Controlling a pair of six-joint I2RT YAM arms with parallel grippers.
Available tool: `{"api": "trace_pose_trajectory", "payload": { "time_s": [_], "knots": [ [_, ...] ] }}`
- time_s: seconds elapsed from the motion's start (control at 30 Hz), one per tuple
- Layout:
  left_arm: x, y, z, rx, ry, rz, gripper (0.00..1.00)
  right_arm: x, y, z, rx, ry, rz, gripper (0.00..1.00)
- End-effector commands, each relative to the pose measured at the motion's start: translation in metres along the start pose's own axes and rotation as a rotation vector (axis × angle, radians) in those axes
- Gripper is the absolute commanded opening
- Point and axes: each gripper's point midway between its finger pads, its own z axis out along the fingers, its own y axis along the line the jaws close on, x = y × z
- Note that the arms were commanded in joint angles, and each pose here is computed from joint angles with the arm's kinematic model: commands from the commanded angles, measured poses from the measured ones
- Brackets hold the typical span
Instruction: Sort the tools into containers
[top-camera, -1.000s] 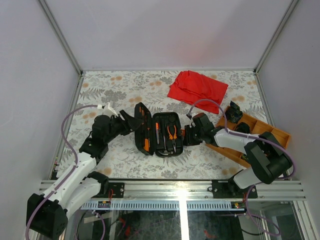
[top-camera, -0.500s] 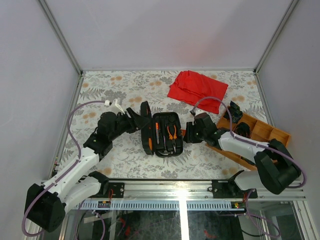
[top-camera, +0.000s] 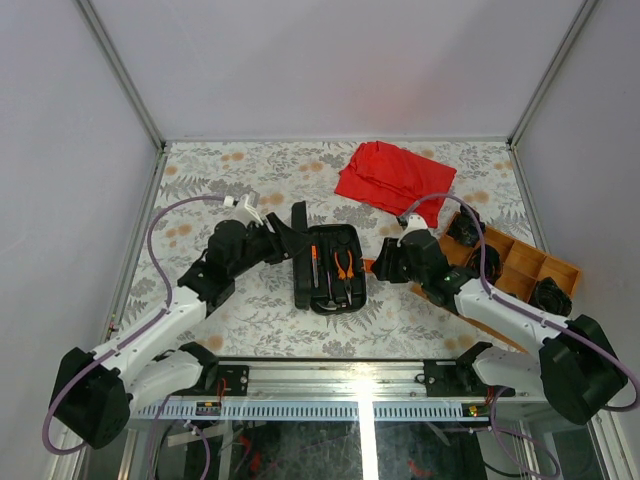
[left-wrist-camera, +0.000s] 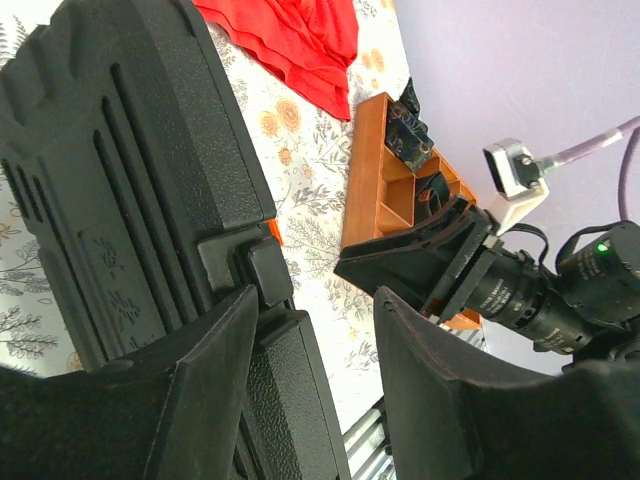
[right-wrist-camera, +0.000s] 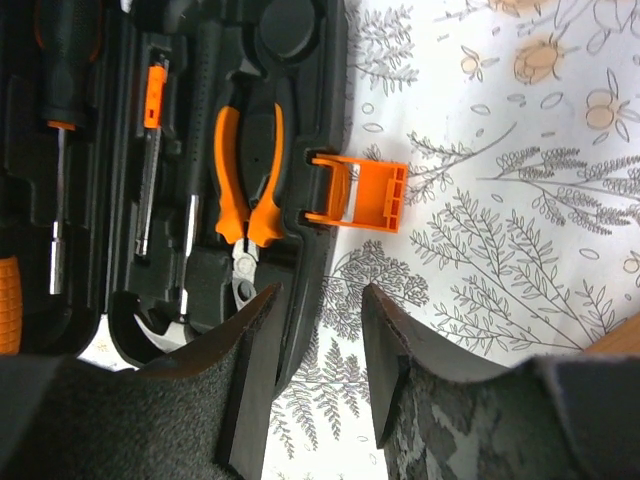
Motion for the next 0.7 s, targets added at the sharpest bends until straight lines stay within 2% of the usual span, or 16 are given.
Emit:
{"api": "trace_pose_trajectory", "payload": {
  "time_s": [0.0, 0.67],
  "knots": [
    [0.036, 0.025, 0.003, -0.100, 0.131, -0.020, 0.50, 0.006, -0.003, 0.004, 0.021, 0.002, 0.046, 0.44],
    [0.056, 0.023, 0.023, -0.091, 0.187, -0.009, 0.49, 0.014, -0.031, -0.012, 0.133, -0.027, 0.050, 0.47]
  ]
}}
